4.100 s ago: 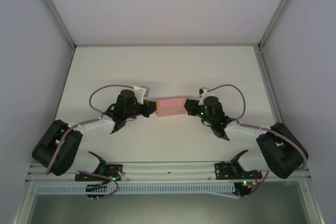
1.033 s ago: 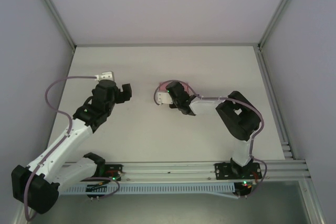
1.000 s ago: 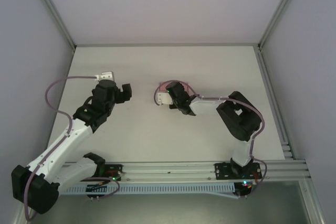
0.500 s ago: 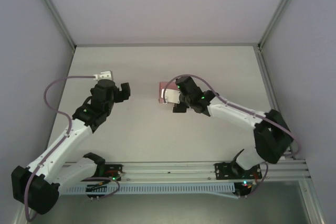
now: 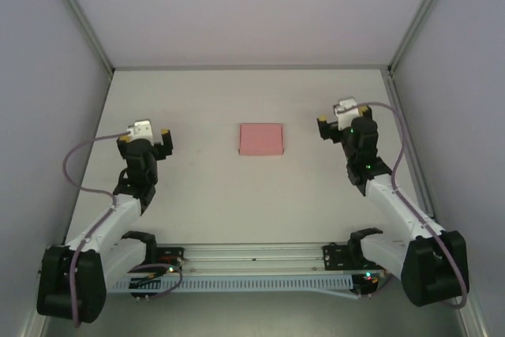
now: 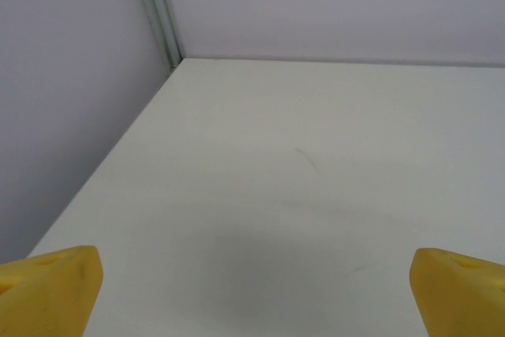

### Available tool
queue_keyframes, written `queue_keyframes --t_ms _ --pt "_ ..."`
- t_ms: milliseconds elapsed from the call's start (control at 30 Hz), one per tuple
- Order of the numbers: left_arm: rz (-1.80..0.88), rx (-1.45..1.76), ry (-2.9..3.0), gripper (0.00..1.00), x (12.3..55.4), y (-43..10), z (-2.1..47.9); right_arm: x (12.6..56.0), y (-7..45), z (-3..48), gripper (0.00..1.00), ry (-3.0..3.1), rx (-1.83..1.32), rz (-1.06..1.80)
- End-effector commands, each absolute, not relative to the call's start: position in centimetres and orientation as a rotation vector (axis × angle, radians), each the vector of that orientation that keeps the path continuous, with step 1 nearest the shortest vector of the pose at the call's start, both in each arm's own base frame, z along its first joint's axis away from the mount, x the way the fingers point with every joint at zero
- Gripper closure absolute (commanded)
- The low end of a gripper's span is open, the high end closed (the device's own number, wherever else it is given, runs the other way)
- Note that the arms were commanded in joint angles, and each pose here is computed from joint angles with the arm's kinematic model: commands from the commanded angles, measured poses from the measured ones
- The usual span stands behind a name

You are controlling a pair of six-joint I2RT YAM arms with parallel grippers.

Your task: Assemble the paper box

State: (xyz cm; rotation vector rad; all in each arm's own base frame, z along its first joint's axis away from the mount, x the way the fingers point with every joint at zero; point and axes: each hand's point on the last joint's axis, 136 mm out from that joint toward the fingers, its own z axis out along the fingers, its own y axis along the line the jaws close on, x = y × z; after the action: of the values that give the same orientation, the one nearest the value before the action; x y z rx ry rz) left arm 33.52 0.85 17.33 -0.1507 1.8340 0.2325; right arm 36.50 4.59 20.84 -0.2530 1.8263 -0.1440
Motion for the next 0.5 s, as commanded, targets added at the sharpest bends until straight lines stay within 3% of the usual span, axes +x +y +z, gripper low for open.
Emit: queue_keyframes --t_ms 0,200,467 --pt "0.155 -0.144 1.652 0.00 34.3 1.3 19.7 36.2 1.3 19.7 0.00 1.709 0.026 -0.057" --pt "0.164 -0.119 1.729 0.00 35.5 2.5 16.5 36.3 -0.8 13.4 0.00 1.822 0.089 -0.111" --pt "0.147 -0.078 1.699 0.00 36.5 2.2 13.9 37.4 -0.6 11.5 0.00 1.777 0.096 -0.083"
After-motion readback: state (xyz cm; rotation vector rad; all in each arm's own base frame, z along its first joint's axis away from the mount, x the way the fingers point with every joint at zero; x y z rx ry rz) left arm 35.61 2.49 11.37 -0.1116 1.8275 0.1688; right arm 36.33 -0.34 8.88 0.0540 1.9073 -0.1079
